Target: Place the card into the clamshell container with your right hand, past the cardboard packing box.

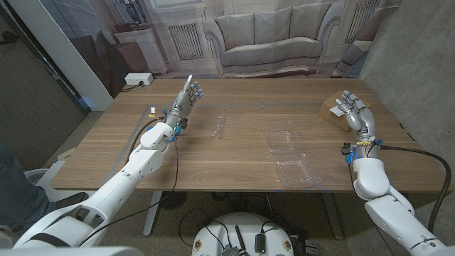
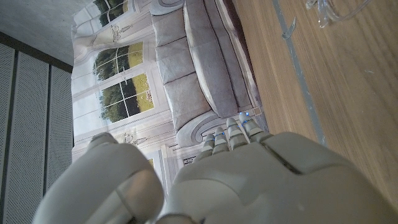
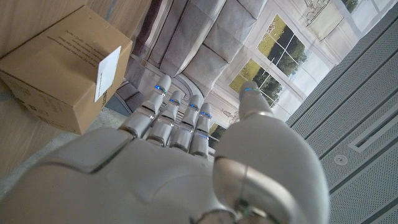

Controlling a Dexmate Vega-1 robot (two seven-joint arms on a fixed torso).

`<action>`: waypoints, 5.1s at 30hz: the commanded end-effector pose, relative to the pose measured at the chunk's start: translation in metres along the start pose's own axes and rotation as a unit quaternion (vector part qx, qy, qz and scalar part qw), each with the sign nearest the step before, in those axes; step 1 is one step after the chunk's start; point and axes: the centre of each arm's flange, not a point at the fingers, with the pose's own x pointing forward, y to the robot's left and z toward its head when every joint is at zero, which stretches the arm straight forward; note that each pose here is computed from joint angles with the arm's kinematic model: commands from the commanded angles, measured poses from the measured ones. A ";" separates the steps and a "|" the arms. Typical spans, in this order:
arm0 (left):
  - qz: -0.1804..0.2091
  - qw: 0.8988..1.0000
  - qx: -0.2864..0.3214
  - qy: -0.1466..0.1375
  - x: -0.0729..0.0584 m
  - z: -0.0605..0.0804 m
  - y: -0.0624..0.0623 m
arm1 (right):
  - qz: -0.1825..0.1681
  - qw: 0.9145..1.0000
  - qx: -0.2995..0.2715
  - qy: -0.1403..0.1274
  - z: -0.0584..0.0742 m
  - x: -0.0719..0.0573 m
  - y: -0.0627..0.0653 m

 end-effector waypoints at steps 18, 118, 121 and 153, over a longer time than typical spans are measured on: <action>-0.011 1.000 0.000 0.008 0.003 -0.005 -0.007 | -0.032 0.989 -0.142 0.002 -0.001 -0.001 -0.010; 0.000 1.000 -0.018 0.009 -0.006 -0.021 -0.009 | -0.011 0.869 -0.495 0.014 -0.024 0.027 0.001; 0.000 1.000 -0.017 0.008 -0.007 -0.020 -0.009 | -0.012 0.865 -0.502 0.014 -0.026 0.026 0.000; 0.004 1.000 -0.016 0.008 -0.015 -0.018 -0.011 | -0.002 0.828 -0.561 0.007 -0.038 0.035 -0.004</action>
